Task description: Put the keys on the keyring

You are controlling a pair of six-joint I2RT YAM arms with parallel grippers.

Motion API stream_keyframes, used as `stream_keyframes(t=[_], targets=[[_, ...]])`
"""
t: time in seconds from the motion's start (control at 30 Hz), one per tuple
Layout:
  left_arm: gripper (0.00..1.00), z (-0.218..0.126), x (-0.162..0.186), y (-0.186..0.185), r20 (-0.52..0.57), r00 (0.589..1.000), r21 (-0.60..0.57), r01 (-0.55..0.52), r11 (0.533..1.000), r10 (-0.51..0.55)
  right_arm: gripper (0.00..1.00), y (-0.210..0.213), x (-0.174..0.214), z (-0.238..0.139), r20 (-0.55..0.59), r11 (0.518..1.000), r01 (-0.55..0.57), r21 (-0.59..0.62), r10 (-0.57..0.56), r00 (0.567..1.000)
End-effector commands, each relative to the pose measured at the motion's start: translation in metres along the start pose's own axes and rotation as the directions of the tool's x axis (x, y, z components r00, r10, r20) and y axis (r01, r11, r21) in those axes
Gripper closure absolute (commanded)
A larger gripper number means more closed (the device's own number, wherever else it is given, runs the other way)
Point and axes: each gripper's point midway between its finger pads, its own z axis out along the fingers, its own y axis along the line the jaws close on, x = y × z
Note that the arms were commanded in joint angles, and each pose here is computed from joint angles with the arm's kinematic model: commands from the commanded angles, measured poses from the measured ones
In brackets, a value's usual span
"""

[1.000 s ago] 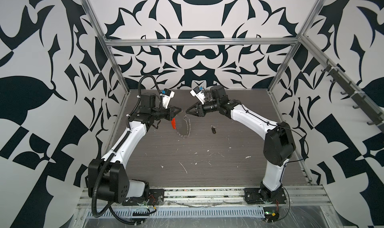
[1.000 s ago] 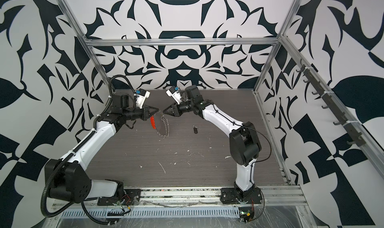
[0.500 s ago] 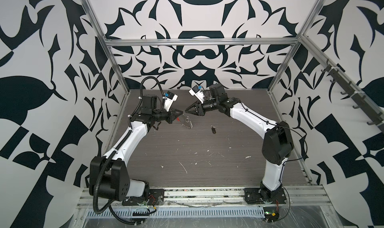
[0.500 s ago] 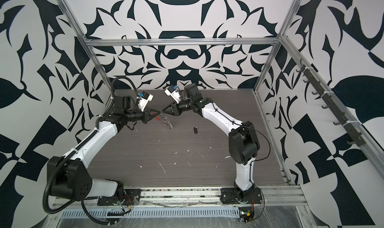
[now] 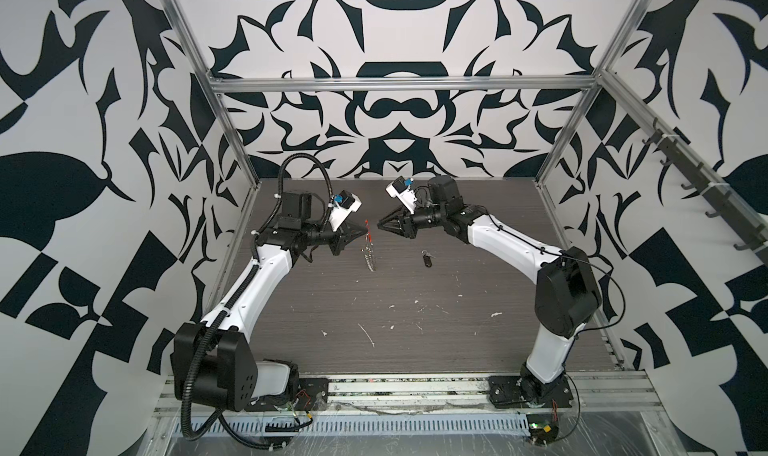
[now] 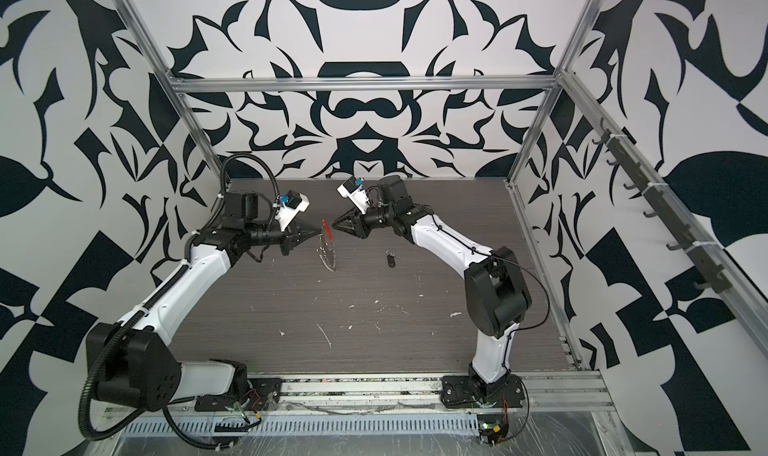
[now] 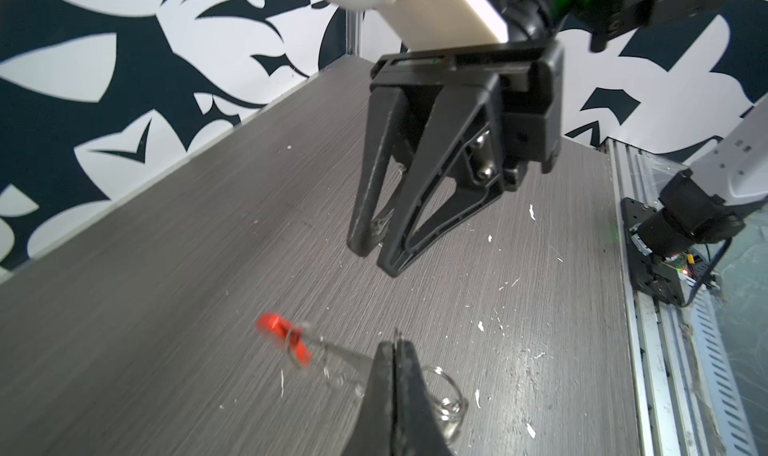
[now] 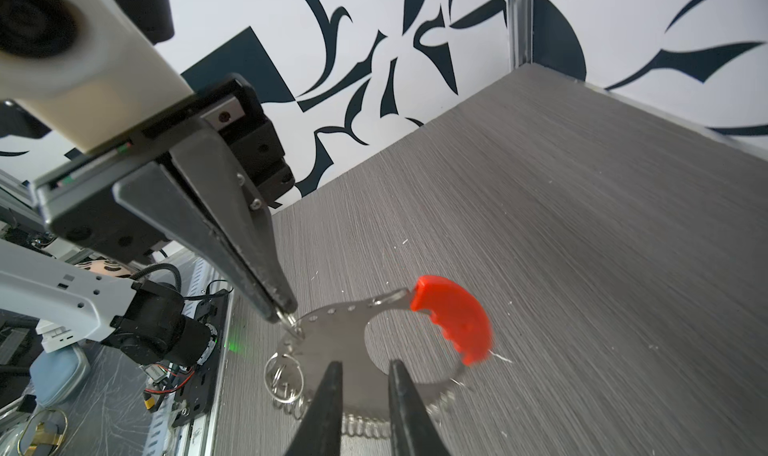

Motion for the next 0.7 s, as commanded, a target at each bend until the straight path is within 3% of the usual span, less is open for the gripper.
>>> stream_keyframes(t=[0.0,0.67], targets=[[1.0,-0.004,-0.016,-0.009,0.036,0.998,0.058,-0.053,0.997,0.051,0.75,0.02,-0.032,-0.005,0.078,0.994,0.098,-0.045,-0.094,0.992],[1.0,-0.005,-0.016,-0.004,0.05,0.999,0.089,0.007,0.996,-0.011,0.73,0.039,-0.022,-0.002,0.053,0.989,0.13,-0.075,-0.126,0.991]])
